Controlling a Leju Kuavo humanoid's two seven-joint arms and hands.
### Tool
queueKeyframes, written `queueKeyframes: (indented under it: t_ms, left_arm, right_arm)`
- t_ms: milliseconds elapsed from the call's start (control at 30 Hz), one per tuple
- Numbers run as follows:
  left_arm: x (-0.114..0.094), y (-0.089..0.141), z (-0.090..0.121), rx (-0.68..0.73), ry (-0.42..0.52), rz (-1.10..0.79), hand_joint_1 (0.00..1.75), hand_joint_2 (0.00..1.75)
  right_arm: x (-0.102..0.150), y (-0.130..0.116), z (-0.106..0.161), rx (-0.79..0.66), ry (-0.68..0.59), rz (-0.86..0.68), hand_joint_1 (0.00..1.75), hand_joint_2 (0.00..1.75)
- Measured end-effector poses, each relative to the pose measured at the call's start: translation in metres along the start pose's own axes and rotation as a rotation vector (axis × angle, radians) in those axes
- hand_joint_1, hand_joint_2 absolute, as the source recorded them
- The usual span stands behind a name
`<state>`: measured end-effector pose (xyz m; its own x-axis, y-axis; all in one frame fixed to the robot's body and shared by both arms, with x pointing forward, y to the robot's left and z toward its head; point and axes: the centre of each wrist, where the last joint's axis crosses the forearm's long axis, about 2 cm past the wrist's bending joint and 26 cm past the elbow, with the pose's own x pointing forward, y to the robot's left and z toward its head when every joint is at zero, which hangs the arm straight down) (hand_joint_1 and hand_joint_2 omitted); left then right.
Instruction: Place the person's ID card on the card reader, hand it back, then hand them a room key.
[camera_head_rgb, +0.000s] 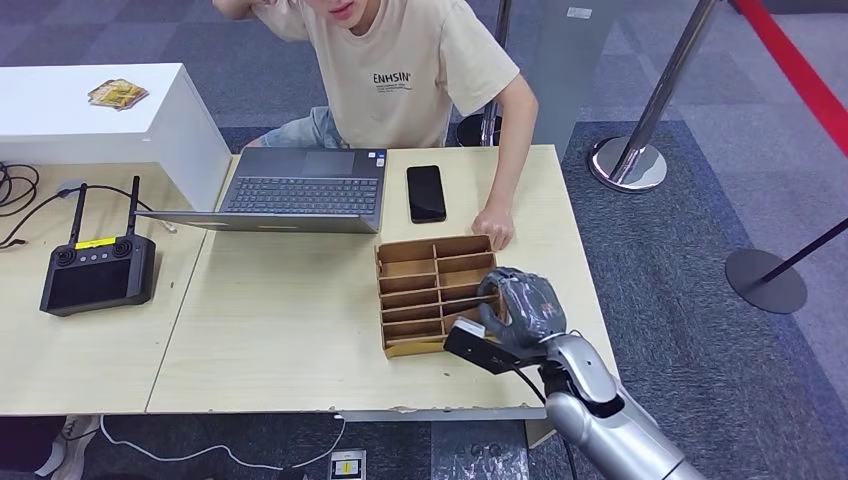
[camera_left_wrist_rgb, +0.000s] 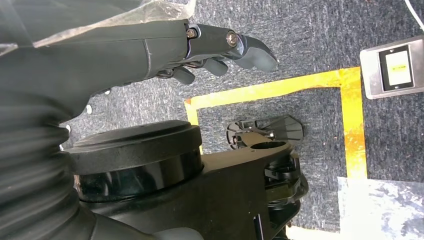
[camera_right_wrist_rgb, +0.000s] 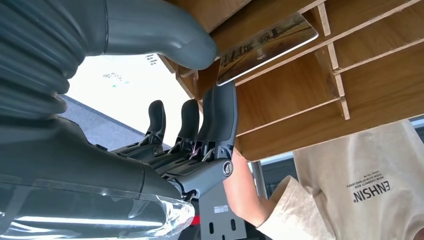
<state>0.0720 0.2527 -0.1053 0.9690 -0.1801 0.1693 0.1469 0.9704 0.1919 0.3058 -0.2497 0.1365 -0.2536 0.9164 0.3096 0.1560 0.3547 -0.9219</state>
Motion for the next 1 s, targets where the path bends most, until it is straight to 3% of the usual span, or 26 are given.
queueKeyframes:
  t_ms: [133, 233, 367, 1000]
  left_arm:
    - [0.0000, 0.0000, 0.0000, 0.000, 0.001, 0.000, 0.00, 1.75]
    - [-0.0001, 0.0000, 0.0000, 0.000, 0.002, 0.000, 0.00, 1.75]
    - [-0.0001, 0.0000, 0.0000, 0.000, 0.002, 0.000, 0.00, 1.75]
    - [-0.0007, -0.0006, 0.0001, 0.000, 0.005, -0.015, 0.00, 1.75]
  right_arm:
    - [-0.0001, 0.0009, -0.0009, -0.002, 0.005, -0.001, 0.95, 1.75]
    - [-0.0003, 0.0012, -0.0016, -0.003, 0.008, -0.001, 1.12, 1.75]
    - [0.0000, 0.0016, -0.0021, -0.013, 0.012, -0.005, 1.75, 1.75]
    - [-0.0010, 0.0019, -0.0025, -0.044, 0.019, -0.020, 1.75, 1.75]
